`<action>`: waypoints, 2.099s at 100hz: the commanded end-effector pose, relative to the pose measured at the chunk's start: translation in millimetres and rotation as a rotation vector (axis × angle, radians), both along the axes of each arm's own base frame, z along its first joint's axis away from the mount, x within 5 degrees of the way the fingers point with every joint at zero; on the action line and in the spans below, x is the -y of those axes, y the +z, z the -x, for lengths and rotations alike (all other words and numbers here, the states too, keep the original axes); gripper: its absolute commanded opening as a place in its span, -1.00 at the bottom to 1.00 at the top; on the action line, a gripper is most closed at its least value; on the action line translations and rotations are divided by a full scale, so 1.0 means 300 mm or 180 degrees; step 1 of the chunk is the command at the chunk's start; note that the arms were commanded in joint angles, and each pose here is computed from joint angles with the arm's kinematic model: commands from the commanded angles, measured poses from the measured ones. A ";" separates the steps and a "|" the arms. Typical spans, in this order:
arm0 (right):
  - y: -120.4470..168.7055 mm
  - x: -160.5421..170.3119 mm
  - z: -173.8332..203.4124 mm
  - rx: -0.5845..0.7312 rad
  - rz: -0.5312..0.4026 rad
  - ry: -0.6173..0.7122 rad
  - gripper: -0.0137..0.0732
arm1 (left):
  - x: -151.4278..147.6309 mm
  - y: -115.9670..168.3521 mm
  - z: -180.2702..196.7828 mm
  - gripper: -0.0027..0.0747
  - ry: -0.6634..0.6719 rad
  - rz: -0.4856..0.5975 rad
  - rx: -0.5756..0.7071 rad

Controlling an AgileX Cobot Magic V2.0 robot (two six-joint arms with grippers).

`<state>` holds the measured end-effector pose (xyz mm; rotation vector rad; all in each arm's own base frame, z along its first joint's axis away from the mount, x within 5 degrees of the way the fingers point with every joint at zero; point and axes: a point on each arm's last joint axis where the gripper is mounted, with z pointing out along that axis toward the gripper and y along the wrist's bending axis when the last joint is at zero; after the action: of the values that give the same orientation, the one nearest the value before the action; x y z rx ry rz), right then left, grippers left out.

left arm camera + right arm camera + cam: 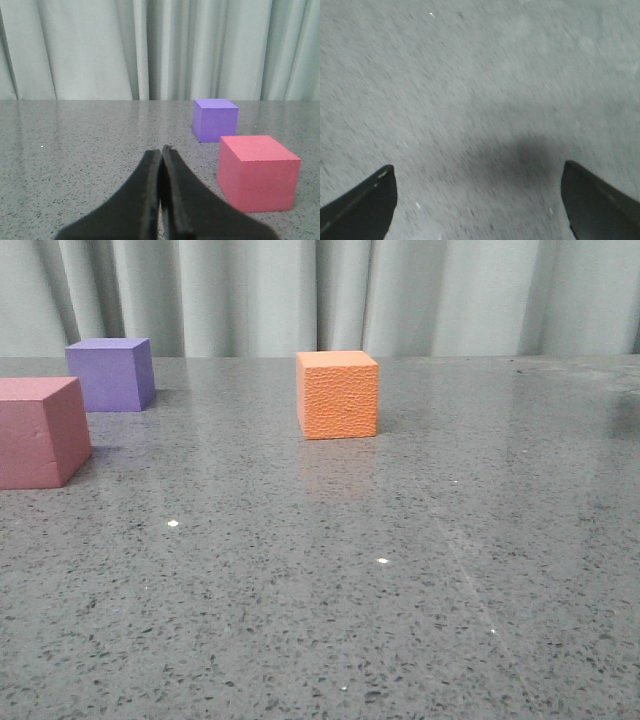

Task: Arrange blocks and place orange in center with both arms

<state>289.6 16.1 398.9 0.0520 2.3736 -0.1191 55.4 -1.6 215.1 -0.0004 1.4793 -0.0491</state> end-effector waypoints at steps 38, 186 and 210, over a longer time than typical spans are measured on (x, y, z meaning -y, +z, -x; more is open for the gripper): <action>-0.187 0.065 0.396 0.0168 -0.0003 -0.0029 0.82 | 0.004 -0.036 0.002 -0.98 -0.0042 0.0024 0.0158; -0.211 0.057 0.639 0.1924 -0.0104 0.0260 -0.84 | 0.004 -0.036 0.002 -0.98 -0.0042 0.0024 0.0158; -0.384 0.043 0.736 0.2684 -0.0390 0.0377 -0.84 | 0.004 -0.036 0.002 -0.98 -0.0042 0.0024 0.0158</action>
<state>76.7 1.6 282.3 0.0241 1.7020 0.0626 55.4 -1.6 215.1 -0.0004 1.4793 -0.0491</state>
